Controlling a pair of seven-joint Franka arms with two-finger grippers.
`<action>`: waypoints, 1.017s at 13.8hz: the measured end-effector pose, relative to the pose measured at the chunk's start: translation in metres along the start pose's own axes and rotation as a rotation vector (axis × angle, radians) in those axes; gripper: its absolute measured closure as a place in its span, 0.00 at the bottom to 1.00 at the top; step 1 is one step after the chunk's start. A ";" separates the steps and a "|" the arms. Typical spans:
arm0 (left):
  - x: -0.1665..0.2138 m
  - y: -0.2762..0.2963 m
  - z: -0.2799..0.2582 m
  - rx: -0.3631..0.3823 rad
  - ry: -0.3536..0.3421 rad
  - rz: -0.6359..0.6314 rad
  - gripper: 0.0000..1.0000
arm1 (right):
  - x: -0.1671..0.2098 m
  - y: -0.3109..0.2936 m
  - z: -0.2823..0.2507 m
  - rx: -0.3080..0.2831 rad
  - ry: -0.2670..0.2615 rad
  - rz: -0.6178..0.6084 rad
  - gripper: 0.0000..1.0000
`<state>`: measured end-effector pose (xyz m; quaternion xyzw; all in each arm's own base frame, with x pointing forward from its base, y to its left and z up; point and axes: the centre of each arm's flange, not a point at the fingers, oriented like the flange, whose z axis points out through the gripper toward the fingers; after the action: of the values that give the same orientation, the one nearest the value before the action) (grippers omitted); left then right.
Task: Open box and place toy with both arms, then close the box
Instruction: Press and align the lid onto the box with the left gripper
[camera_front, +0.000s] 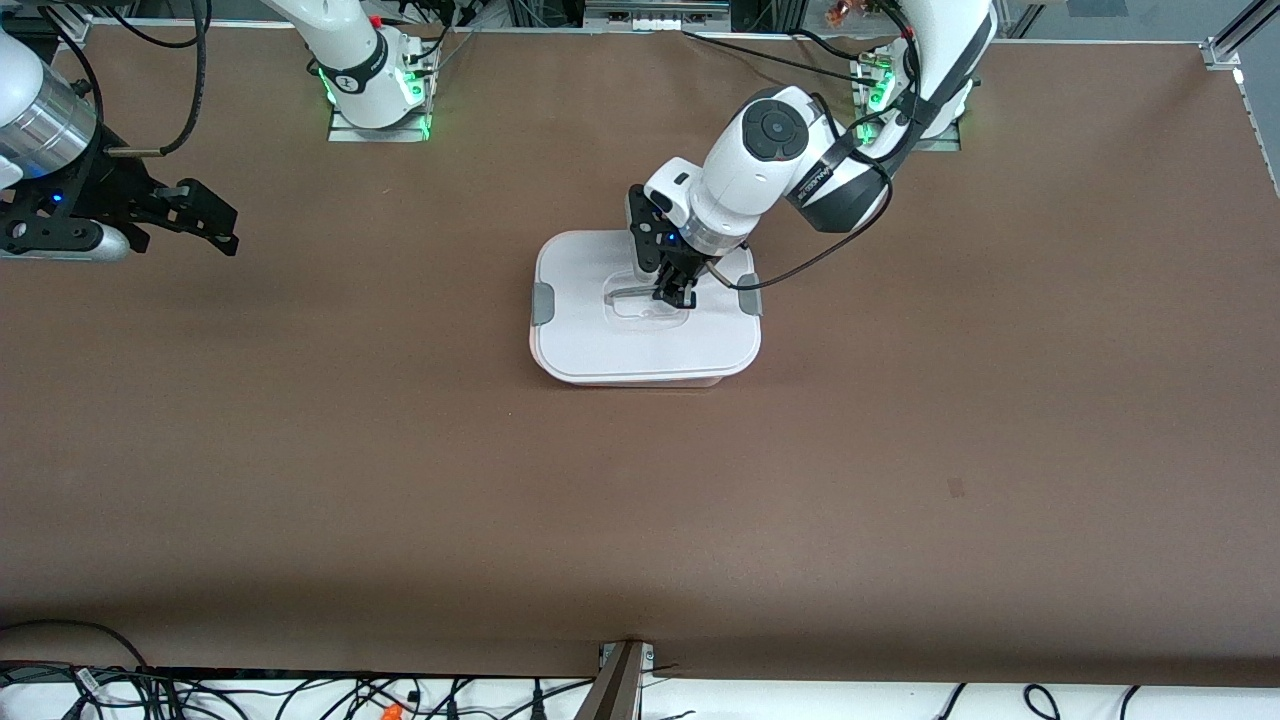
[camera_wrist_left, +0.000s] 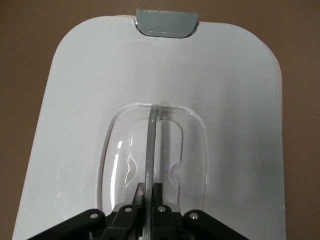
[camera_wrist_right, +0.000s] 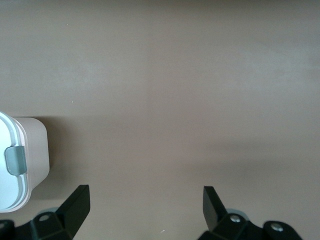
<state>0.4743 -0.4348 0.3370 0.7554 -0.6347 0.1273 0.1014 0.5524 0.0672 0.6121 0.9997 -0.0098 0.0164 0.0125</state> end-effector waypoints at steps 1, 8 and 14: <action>0.000 0.000 0.000 0.000 0.001 -0.009 0.93 | 0.000 0.000 0.000 0.000 0.000 0.000 0.00; 0.004 -0.004 0.002 -0.001 0.011 -0.034 0.93 | 0.000 0.000 0.000 0.000 0.000 0.000 0.00; 0.004 -0.003 0.003 -0.005 0.008 -0.036 0.93 | 0.000 0.000 0.000 0.000 0.000 0.000 0.00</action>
<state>0.4786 -0.4389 0.3350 0.7660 -0.6209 0.1272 0.1081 0.5524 0.0674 0.6121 0.9997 -0.0096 0.0164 0.0125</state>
